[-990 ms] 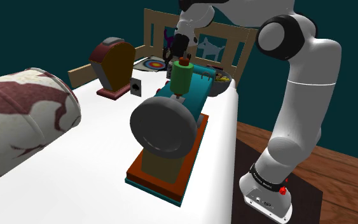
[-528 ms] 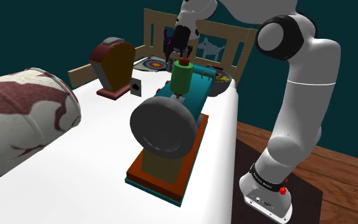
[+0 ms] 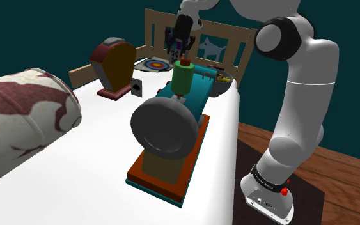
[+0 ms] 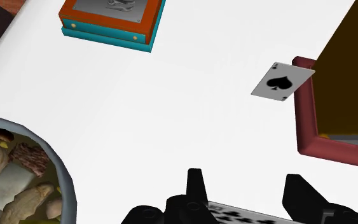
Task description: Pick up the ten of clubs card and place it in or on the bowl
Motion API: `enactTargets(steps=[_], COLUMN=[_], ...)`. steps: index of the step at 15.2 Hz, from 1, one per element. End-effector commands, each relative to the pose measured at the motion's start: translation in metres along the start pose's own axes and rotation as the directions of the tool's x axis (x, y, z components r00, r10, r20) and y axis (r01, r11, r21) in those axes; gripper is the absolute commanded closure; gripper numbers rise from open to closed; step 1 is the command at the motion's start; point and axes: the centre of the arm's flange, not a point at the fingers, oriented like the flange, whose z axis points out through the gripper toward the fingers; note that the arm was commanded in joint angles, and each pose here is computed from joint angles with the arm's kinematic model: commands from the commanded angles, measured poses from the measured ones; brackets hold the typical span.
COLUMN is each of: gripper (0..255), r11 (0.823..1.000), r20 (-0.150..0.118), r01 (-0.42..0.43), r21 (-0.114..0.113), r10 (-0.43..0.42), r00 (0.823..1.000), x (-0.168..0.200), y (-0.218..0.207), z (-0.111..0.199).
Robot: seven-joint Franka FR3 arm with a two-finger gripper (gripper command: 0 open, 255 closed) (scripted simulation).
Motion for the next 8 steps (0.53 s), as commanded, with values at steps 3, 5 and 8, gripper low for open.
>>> enactTargets(steps=[3, 5, 8], gripper=[255, 255, 255], r11=[1.000, 1.000, 1.000], r20=[0.000, 0.000, 0.000], r01=[0.000, 0.000, 0.000], r21=[0.000, 0.000, 0.000], r10=[0.000, 0.000, 0.000], r00=[1.000, 1.000, 1.000], x=[-0.013, -0.020, -0.030], y=[-0.002, -0.003, -0.004], z=[-0.017, -0.025, -0.038])
